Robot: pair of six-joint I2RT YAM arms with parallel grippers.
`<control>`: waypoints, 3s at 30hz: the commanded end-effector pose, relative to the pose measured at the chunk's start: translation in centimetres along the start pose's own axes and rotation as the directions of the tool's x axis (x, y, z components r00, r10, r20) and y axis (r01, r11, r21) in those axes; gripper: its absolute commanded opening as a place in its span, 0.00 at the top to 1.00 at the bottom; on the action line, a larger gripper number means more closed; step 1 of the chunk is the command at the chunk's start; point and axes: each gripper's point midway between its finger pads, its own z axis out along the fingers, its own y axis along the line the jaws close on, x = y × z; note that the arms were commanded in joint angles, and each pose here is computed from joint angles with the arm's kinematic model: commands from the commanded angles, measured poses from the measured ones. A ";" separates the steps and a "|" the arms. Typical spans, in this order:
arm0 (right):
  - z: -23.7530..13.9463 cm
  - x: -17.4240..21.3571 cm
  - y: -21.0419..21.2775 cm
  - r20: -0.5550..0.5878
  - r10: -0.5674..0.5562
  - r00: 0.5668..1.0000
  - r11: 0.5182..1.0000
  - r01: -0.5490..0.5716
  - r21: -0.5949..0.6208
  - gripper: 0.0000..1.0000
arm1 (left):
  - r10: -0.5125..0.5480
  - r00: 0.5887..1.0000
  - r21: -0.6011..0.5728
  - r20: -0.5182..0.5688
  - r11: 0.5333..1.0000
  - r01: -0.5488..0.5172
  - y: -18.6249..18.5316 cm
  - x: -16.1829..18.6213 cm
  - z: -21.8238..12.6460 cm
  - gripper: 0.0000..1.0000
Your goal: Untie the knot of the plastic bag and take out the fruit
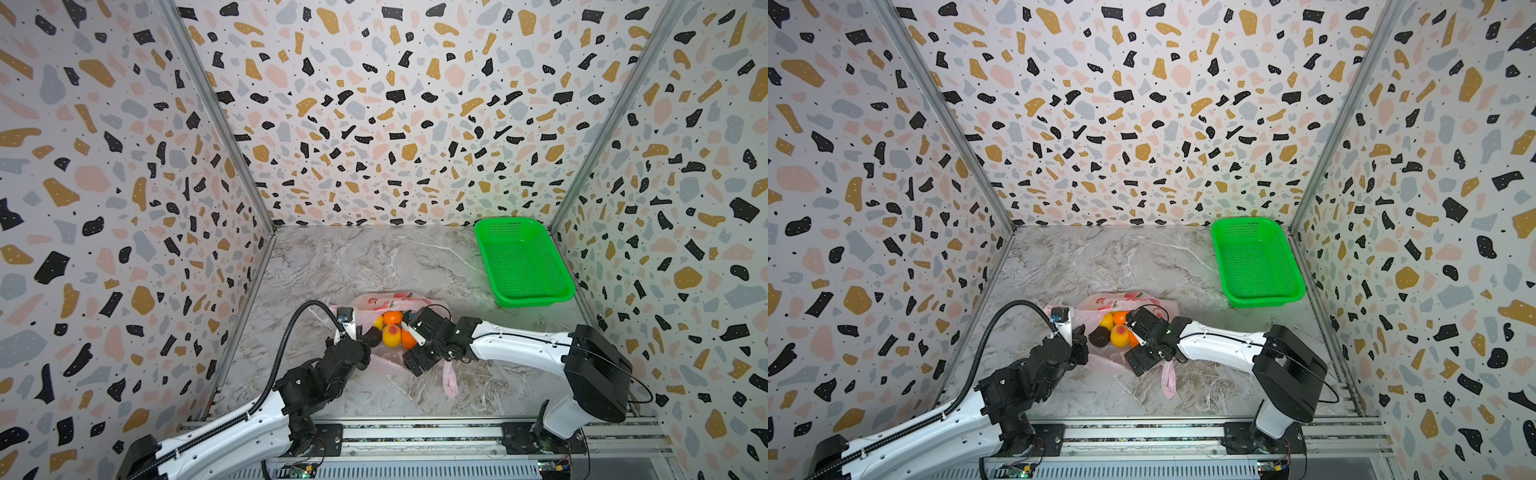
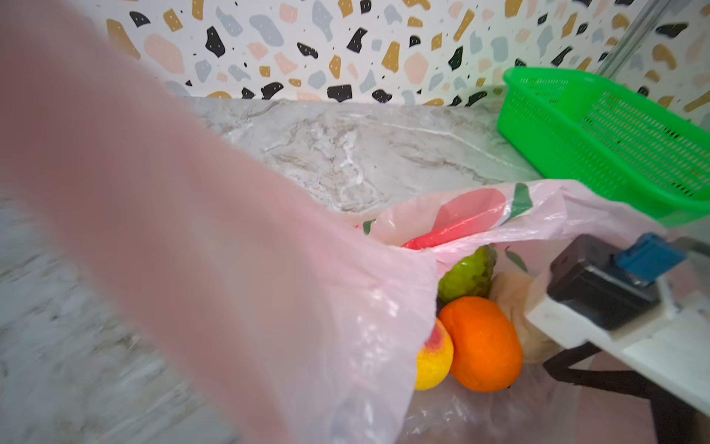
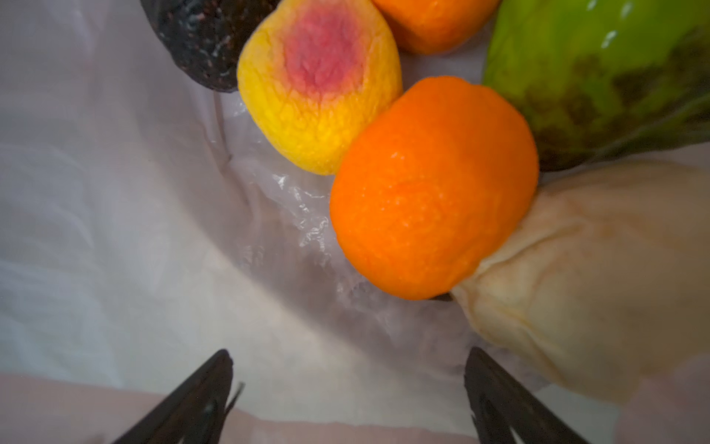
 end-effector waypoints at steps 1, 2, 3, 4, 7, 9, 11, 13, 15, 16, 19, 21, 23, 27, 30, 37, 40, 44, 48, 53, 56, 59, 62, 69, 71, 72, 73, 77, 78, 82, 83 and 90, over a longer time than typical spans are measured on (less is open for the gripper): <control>-2.1 -3.4 1.3 0.071 0.000 0.998 0.999 0.002 -0.033 0.05 | 0.003 0.998 -0.129 0.061 0.992 0.005 1.7 -1.8 -0.6 1.00; -2.4 -4.3 1.6 0.084 -0.004 0.996 0.999 0.008 -0.038 0.05 | 0.015 0.997 -0.167 0.076 0.986 -0.002 2.1 -2.4 -0.7 1.00; -2.6 -5.1 2.0 0.099 -0.007 0.995 0.999 0.012 -0.048 0.05 | 0.025 0.996 -0.184 0.085 0.983 -0.009 2.3 -2.8 -0.9 1.00; -2.7 -5.7 2.3 0.109 -0.007 0.994 0.998 0.014 -0.058 0.05 | 0.036 0.995 -0.201 0.095 0.979 -0.017 2.4 -3.2 -1.0 1.00; -2.8 -7.0 3.2 0.140 0.001 0.990 0.996 0.012 -0.092 0.05 | 0.054 0.993 -0.229 0.103 0.973 -0.029 2.7 -3.4 -1.2 1.00; -2.5 -7.9 3.7 0.161 0.002 0.987 0.993 0.017 -0.117 0.05 | 0.048 0.992 -0.235 0.115 0.972 -0.020 2.9 -3.3 -1.3 1.00; -2.0 -8.7 4.3 0.174 0.003 0.985 0.990 0.021 -0.138 0.05 | 0.034 0.988 -0.219 0.148 0.976 -0.001 2.8 -3.5 -1.7 1.00; -1.4 -9.4 4.7 0.180 0.000 0.984 0.988 0.027 -0.150 0.06 | 0.019 0.984 -0.193 0.180 0.981 0.016 2.6 -3.7 -2.1 1.00; -0.7 -10.5 4.9 0.211 -0.010 0.977 0.987 0.043 -0.152 0.06 | 0.013 0.979 -0.161 0.201 0.987 0.020 2.3 -3.8 -2.2 1.00; -0.3 -11.2 4.7 0.234 -0.017 0.972 0.989 0.051 -0.139 0.06 | 0.006 0.978 -0.146 0.208 0.989 0.025 2.2 -3.7 -2.2 1.00; 0.1 -14.2 3.4 0.341 -0.022 0.940 0.996 0.051 -0.076 0.05 | 0.014 0.980 -0.106 0.197 0.994 0.007 1.7 -2.9 -2.0 1.00; -0.1 -16.2 2.1 0.411 -0.007 0.911 0.999 0.025 -0.039 0.04 | 0.023 0.984 -0.088 0.178 0.996 -0.007 1.4 -2.2 -1.8 1.00; -0.2 -17.4 1.5 0.432 0.000 0.902 0.999 0.017 -0.034 0.04 | 0.031 0.986 -0.082 0.162 0.997 -0.018 1.3 -1.5 -1.7 1.00; 1.0 -15.6 1.5 0.323 -0.020 0.946 0.999 0.029 -0.024 0.03 | 0.040 0.988 -0.104 0.152 0.994 -0.025 1.8 -1.2 -1.9 1.00; 0.9 -12.7 2.0 0.254 -0.025 0.967 0.999 0.036 -0.038 0.03 | 0.037 0.989 -0.108 0.143 0.994 -0.022 1.8 -1.0 -2.1 1.00; -0.5 -6.8 2.7 0.139 -0.041 0.989 0.999 0.045 -0.025 0.03 | 0.052 0.990 -0.085 0.130 0.996 -0.041 0.8 -0.7 -2.1 1.00; -0.7 -4.9 2.1 0.082 -0.055 0.995 0.998 0.054 0.019 0.03 | 0.058 0.990 -0.079 0.127 0.996 -0.048 0.5 -0.7 -2.0 1.00; -0.5 -2.2 2.0 0.029 -0.060 0.998 0.998 0.060 0.017 0.01 | 0.059 0.991 -0.079 0.119 0.996 -0.050 0.6 -0.4 -2.1 1.00; 0.9 0.3 2.0 -0.046 -0.077 0.996 0.997 0.078 0.018 0.01 | 0.055 0.991 -0.079 0.120 0.996 -0.046 0.7 -0.2 -2.1 1.00; 2.4 1.6 2.5 -0.097 -0.094 0.991 0.996 0.094 -0.005 0.01 | 0.053 0.991 -0.081 0.121 0.996 -0.044 0.7 -0.1 -2.1 1.00; 2.2 1.1 2.5 -0.084 -0.108 0.991 0.994 0.109 0.007 0.01 | 0.056 0.991 -0.077 0.123 0.996 -0.047 0.6 -0.1 -2.1 1.00; 0.8 -0.7 2.8 -0.025 -0.120 0.992 0.993 0.121 0.014 0.01 | 0.062 0.991 -0.072 0.121 0.996 -0.053 0.5 -0.1 -2.1 1.00; -0.6 -2.8 3.4 0.032 -0.129 0.991 0.992 0.129 0.007 0.01 | 0.062 0.991 -0.064 0.119 0.996 -0.054 0.4 0.2 -2.1 1.00; -0.9 -6.3 3.2 0.144 -0.095 0.985 0.995 0.095 0.008 0.01 | 0.071 0.987 -0.073 0.141 0.995 -0.061 0.4 -0.3 -2.2 1.00; -0.4 -7.0 2.6 0.168 -0.060 0.984 0.998 0.060 0.003 0.00 | 0.074 0.986 -0.078 0.150 0.995 -0.063 0.5 -0.5 -2.2 1.00; 0.0 -7.2 2.4 0.170 -0.041 0.985 0.999 0.042 -0.004 0.01 | 0.071 0.985 -0.080 0.156 0.995 -0.059 0.5 -0.7 -2.3 1.00; 0.1 -7.5 2.2 0.178 -0.030 0.984 0.999 0.032 -0.008 0.01 | 0.072 0.985 -0.081 0.159 0.995 -0.059 0.6 -0.7 -2.3 1.00; 0.5 -9.1 2.2 0.232 -0.012 0.973 1.000 0.018 -0.022 0.03 | 0.065 0.983 -0.076 0.170 0.996 -0.052 0.6 -0.9 -2.4 1.00; 0.7 -9.4 2.1 0.238 -0.009 0.971 1.000 0.014 -0.021 0.03 | 0.062 0.983 -0.073 0.173 0.996 -0.050 0.5 -1.0 -2.4 1.00; 1.6 -10.2 2.2 0.235 -0.018 0.972 1.000 0.022 -0.016 0.04 | 0.066 0.983 -0.069 0.172 0.996 -0.055 0.4 -0.9 -2.4 1.00; 1.9 -10.3 2.1 0.233 -0.017 0.972 1.000 0.021 -0.015 0.05 | 0.068 0.983 -0.067 0.171 0.996 -0.057 0.4 -0.9 -2.4 1.00; 4.4 -9.7 1.7 0.188 -0.018 0.982 1.000 0.020 -0.008 0.08 | 0.071 0.984 -0.051 0.163 0.997 -0.064 0.1 -0.4 -2.1 1.00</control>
